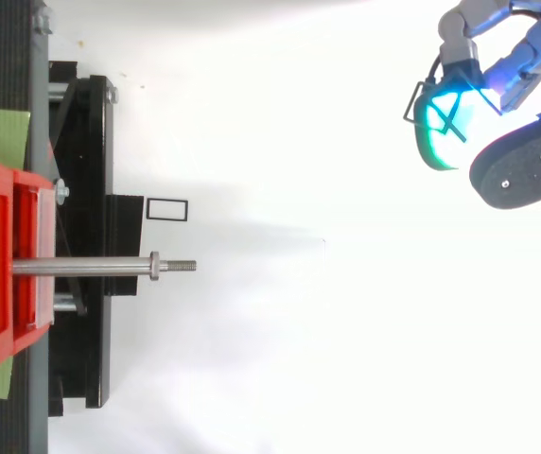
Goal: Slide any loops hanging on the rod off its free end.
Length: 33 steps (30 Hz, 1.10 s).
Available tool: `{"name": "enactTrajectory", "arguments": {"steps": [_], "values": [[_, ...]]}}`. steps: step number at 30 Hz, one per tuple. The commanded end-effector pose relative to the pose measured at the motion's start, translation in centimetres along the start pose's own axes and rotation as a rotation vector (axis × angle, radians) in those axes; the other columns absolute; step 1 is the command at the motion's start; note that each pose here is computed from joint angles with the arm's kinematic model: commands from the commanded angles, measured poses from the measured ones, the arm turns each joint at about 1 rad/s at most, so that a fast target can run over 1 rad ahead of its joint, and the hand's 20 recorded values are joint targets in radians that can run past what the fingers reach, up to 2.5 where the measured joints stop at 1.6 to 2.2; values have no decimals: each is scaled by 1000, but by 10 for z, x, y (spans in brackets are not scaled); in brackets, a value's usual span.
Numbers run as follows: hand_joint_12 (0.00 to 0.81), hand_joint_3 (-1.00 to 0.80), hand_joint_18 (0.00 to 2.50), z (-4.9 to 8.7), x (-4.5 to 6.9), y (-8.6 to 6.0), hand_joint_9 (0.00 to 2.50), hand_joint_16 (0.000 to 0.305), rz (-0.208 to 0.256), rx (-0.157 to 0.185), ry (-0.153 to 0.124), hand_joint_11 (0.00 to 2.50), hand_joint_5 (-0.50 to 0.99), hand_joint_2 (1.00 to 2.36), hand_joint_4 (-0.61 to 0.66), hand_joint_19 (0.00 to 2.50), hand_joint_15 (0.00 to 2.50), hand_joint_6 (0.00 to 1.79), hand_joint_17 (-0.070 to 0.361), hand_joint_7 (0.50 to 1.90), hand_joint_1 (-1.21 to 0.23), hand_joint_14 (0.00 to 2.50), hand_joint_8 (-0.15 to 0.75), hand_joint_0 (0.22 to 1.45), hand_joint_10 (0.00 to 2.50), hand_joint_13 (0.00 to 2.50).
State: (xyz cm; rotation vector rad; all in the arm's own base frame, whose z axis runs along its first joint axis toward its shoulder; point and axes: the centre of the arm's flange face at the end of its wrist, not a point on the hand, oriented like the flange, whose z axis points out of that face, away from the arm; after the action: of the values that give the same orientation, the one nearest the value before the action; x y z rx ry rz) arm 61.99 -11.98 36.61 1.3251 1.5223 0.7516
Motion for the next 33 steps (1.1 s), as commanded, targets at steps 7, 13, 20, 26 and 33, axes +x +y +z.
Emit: {"name": "enactTrajectory", "arguments": {"steps": [7, 13, 20, 26, 33], "values": [[260, -339, 813, 8, 0, 9, 783, 47, 14, -80, -18, 459, -231, 1016, 89, 325, 155, 810, 106, 1243, -733, 8, 264, 648, 14, 831], [262, -335, 804, 12, -1, 13, 785, 47, 22, -121, -27, 444, -226, 1015, 91, 327, 160, 803, 107, 1255, -740, 7, 266, 644, 13, 822], [270, -335, 798, 13, -1, 16, 781, 48, 26, -143, -31, 455, -225, 1014, 93, 318, 154, 800, 108, 1275, -743, 6, 268, 643, 14, 810], [278, -330, 794, 14, -1, 16, 773, 48, 26, -145, -32, 447, -221, 1015, 103, 318, 148, 794, 108, 1289, -745, 6, 274, 639, 14, 801], [285, -331, 796, 14, -1, 16, 768, 49, 26, -146, -32, 445, -218, 1015, 114, 308, 147, 791, 110, 1290, -746, 6, 280, 639, 14, 794]]}}
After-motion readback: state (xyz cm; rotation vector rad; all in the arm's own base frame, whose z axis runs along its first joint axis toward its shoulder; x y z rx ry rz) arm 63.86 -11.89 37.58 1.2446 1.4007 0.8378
